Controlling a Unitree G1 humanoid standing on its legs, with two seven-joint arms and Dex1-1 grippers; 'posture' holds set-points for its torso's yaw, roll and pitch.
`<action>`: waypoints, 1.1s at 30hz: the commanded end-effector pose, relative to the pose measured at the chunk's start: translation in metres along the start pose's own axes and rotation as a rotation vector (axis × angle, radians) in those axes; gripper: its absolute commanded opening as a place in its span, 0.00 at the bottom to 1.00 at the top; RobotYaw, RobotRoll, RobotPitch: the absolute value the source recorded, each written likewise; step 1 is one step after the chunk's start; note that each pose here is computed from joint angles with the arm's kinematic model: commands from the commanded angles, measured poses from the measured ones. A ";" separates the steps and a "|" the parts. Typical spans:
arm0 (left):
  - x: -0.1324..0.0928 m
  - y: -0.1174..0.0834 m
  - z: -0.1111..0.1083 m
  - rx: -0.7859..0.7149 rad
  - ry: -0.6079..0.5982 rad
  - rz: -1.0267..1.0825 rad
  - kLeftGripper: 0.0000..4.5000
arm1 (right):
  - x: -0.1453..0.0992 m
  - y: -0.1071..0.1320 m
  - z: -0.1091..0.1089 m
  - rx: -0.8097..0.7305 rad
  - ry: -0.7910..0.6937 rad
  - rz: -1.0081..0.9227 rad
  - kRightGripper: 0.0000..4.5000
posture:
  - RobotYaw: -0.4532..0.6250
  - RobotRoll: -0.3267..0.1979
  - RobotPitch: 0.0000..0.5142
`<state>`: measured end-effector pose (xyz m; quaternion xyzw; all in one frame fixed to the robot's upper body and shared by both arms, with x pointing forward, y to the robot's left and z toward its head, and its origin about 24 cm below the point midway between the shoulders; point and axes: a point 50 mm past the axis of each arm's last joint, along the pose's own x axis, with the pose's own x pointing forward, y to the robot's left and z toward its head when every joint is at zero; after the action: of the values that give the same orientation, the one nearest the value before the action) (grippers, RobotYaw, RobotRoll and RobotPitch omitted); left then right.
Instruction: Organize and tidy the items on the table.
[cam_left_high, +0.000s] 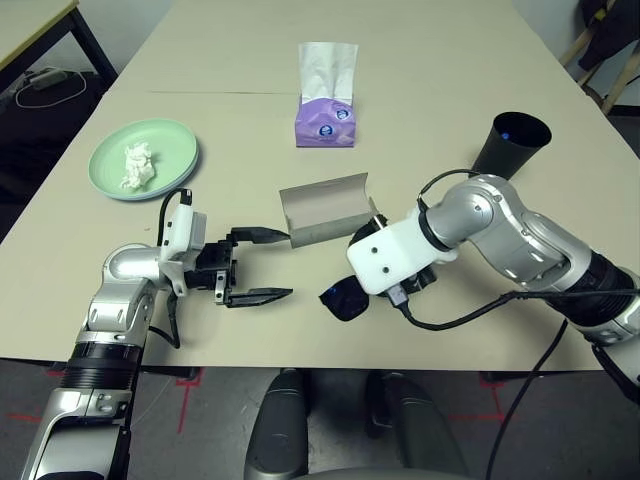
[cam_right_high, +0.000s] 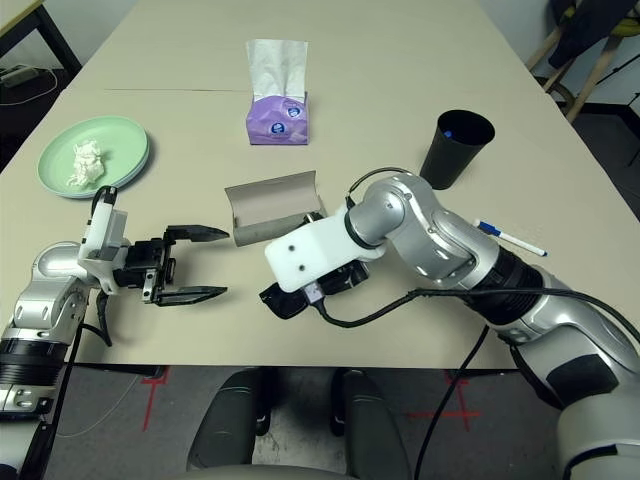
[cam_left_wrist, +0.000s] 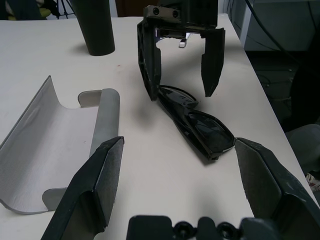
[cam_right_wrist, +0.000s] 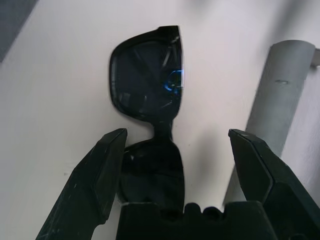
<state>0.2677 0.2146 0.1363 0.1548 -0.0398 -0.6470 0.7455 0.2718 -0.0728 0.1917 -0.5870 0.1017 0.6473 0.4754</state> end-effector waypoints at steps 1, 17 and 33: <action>0.001 -0.004 -0.001 0.012 0.004 -0.013 0.99 | -0.004 0.001 0.005 0.000 0.038 0.049 1.00 | 0.62 0.62 0.38; 0.001 -0.005 -0.002 0.012 0.012 -0.011 0.99 | 0.015 -0.007 0.015 -0.040 0.168 0.052 1.00 | 0.63 0.62 0.37; 0.001 -0.005 -0.003 0.012 0.023 -0.019 0.99 | 0.027 0.002 0.009 -0.032 0.165 0.079 1.00 | 0.63 0.62 0.36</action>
<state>0.2674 0.2134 0.1352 0.1591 -0.0426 -0.6457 0.7456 0.2692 -0.0538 0.1751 -0.6401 0.1508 0.6144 0.4360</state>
